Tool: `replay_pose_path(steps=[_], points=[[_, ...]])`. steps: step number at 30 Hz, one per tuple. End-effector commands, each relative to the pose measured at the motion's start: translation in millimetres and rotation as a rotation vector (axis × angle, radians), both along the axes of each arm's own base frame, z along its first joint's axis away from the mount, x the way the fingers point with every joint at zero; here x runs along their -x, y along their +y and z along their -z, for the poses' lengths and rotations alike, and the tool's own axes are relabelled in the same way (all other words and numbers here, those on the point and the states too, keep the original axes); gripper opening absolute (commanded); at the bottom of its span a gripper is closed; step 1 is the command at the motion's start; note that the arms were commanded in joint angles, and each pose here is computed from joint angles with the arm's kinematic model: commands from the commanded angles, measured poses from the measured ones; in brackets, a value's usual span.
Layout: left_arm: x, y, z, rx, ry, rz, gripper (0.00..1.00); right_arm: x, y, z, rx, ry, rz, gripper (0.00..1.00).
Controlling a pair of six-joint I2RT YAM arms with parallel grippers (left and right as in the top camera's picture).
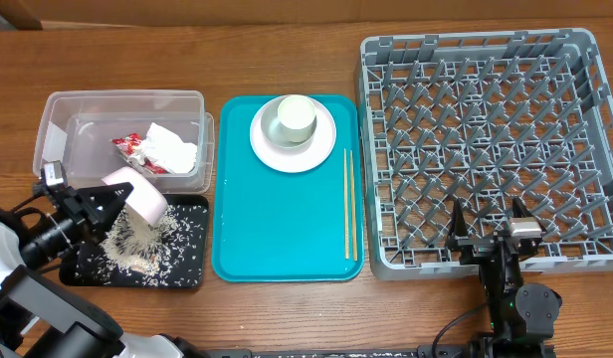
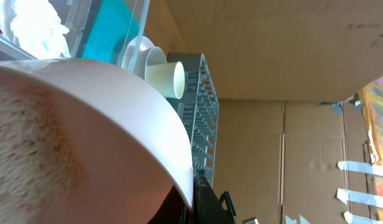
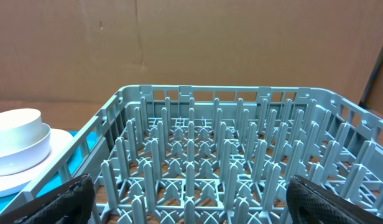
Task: Sort waste into correct bins and load items into the dishwasher
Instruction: 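Tilt the pink bowl with left gripper to dump rice onto black tray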
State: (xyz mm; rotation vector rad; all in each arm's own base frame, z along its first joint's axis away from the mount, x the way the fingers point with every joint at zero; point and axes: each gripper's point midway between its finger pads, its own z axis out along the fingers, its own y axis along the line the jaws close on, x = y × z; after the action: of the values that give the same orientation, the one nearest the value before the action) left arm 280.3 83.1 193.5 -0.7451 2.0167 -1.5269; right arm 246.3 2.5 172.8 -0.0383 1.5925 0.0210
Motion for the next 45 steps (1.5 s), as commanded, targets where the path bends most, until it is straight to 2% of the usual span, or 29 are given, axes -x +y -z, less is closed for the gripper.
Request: replay_pose_path(steps=[1, 10, 32, 35, 38, 41, 45], points=[[1, 6, -12, -0.011, -0.068, -0.037, 0.04, 0, -4, 2, 0.004, -0.004, 0.017, 1.00], [9, 27, -15, 0.005, -0.069, -0.124, 0.04, 0, -4, 2, 0.004, -0.004, 0.017, 1.00], [14, 20, -22, 0.042, -0.066, -0.119, 0.04, 0, -4, 2, 0.004, -0.004, 0.017, 0.99], [14, 19, -24, 0.018, -0.101, -0.113, 0.04, 0, -4, 2, 0.004, -0.004, 0.017, 1.00], [17, 13, -30, 0.052, -0.091, -0.112, 0.04, 0, -4, 2, 0.004, -0.004, 0.017, 1.00], [16, 15, -30, 0.002, -0.142, -0.103, 0.04, 0, -4, 2, 0.004, -0.004, 0.017, 1.00], [15, 15, -31, 0.026, -0.128, -0.112, 0.04, 0, -4, 2, 0.004, -0.004, 0.017, 1.00]])
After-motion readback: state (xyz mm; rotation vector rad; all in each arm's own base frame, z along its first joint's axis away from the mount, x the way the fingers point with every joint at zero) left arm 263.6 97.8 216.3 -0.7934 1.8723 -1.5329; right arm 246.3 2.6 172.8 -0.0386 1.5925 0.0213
